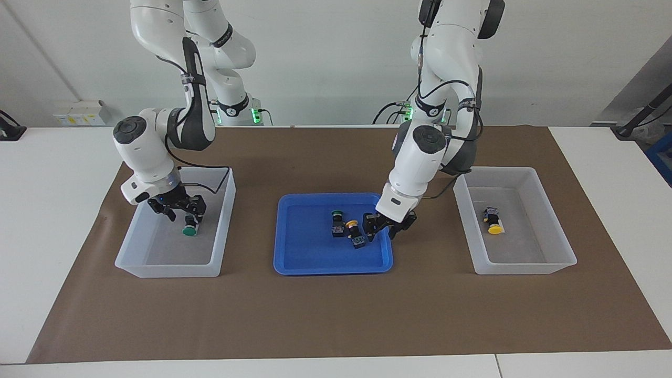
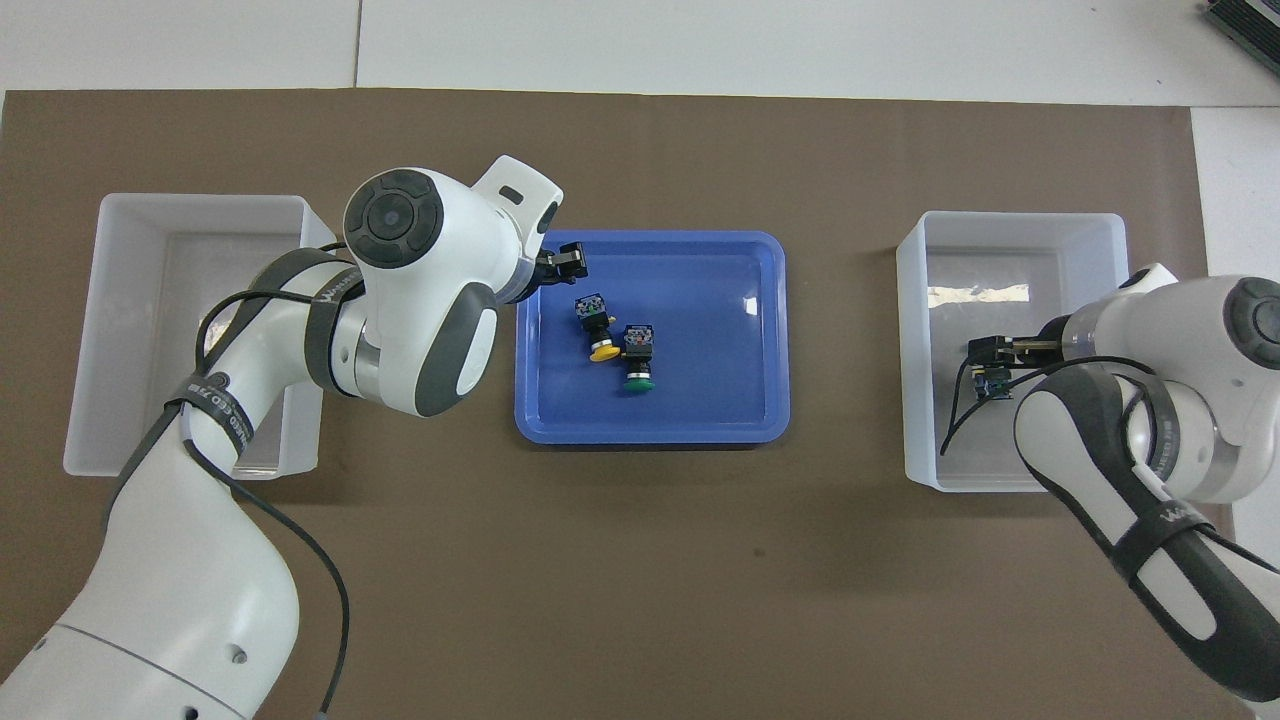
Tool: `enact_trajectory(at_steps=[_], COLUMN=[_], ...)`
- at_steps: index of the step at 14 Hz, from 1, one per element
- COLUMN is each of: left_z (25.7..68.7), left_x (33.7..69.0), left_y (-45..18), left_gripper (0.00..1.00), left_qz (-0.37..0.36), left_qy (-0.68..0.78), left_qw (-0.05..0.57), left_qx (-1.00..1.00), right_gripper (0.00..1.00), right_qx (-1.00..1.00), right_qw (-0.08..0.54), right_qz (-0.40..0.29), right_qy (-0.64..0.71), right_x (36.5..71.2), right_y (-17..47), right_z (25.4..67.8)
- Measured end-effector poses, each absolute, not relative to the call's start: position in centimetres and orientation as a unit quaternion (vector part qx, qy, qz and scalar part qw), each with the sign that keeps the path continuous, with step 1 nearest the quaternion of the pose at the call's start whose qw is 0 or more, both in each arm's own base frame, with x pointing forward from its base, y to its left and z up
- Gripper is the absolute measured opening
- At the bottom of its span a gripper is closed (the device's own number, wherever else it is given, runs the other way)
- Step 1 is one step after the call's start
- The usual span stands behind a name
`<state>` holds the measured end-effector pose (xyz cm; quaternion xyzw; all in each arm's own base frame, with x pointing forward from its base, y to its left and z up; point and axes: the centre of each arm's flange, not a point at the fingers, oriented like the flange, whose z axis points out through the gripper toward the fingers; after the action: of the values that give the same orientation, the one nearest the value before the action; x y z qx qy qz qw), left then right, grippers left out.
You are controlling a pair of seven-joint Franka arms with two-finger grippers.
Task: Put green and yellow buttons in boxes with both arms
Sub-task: 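Grasp a yellow button with the left gripper while the right gripper withdraws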
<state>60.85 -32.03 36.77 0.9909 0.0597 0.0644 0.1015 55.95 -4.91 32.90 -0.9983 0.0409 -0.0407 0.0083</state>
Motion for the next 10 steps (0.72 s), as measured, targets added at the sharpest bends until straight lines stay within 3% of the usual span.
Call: enact_trajectory(at_steps=[1,6,10], left_z=[36.2,33.9,33.6], left_x=[60.5,59.0,58.4], left_y=[-32.4,-33.8,-34.9], left_gripper=[0.65,0.65,0.65], left_qz=[0.066,0.069,0.070], left_qy=[0.057,0.056,0.054], left_qw=[0.102,0.104,0.106], left_qx=[0.991,0.991,0.990], right_gripper=[1.00,1.00,1.00], right_qx=[-0.998,-0.994,-0.995], right_qw=[0.008,0.007,0.014], right_qz=[-0.045,-0.099,-0.086], right_qy=[0.040,0.037,0.038], right_x=[56.1,57.3,57.3], right_y=[-4.9,-4.6,-3.1], right_z=[33.3,39.7,46.7])
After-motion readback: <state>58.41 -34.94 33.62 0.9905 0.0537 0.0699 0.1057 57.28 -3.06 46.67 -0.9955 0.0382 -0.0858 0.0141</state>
